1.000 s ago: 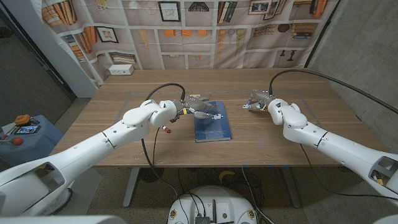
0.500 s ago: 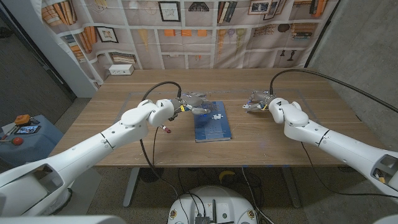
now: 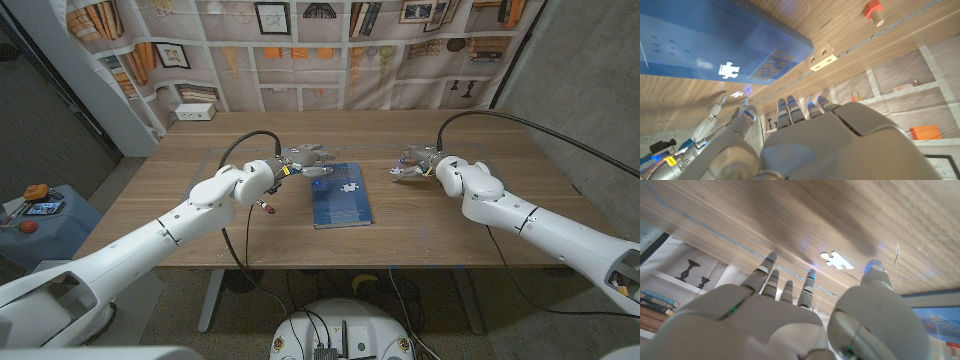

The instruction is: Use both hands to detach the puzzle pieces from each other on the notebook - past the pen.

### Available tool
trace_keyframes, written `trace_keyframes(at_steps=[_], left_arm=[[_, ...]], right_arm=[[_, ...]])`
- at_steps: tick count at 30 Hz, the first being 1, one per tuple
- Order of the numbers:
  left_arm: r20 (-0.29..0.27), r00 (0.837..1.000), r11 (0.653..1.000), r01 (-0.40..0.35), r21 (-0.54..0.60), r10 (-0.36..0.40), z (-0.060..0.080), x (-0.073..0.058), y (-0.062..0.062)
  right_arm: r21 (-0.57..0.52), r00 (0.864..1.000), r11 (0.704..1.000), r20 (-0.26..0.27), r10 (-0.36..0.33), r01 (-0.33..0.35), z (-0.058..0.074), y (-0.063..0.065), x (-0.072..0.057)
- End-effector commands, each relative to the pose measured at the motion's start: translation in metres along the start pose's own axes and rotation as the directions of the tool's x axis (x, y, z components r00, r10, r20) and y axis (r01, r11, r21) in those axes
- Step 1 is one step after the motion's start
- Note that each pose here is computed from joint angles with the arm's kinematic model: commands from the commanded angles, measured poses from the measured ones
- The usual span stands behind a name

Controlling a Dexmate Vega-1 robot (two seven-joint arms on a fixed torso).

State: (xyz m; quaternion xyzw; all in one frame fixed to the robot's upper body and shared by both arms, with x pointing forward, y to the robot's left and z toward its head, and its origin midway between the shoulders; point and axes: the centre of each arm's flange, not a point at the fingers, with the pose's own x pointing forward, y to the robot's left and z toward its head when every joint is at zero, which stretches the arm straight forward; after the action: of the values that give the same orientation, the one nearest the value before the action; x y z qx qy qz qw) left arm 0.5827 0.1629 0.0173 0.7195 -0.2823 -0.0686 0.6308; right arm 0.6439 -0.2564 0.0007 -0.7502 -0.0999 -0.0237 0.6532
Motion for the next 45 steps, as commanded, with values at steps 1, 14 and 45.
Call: trace_keyframes(at_steps=[1,14,45], left_arm=[[-0.06,0.996,0.991,-0.066,-0.117,0.059,-0.019,-0.008,-0.002],[-0.116,0.987,0.956,-0.141,-0.257,0.115,-0.042,-0.017,0.0],[-0.255,0.932,0.779,-0.357,-0.515,0.258,-0.083,-0.032,-0.025]], right_arm=[[0.099,0.997,0.993,0.031,-0.074,0.071,-0.006,-0.009,-0.006],[0.275,0.988,0.951,0.026,-0.153,0.14,-0.013,-0.013,-0.006],[0.628,0.966,0.757,0.033,-0.258,0.181,-0.023,-0.004,-0.01]])
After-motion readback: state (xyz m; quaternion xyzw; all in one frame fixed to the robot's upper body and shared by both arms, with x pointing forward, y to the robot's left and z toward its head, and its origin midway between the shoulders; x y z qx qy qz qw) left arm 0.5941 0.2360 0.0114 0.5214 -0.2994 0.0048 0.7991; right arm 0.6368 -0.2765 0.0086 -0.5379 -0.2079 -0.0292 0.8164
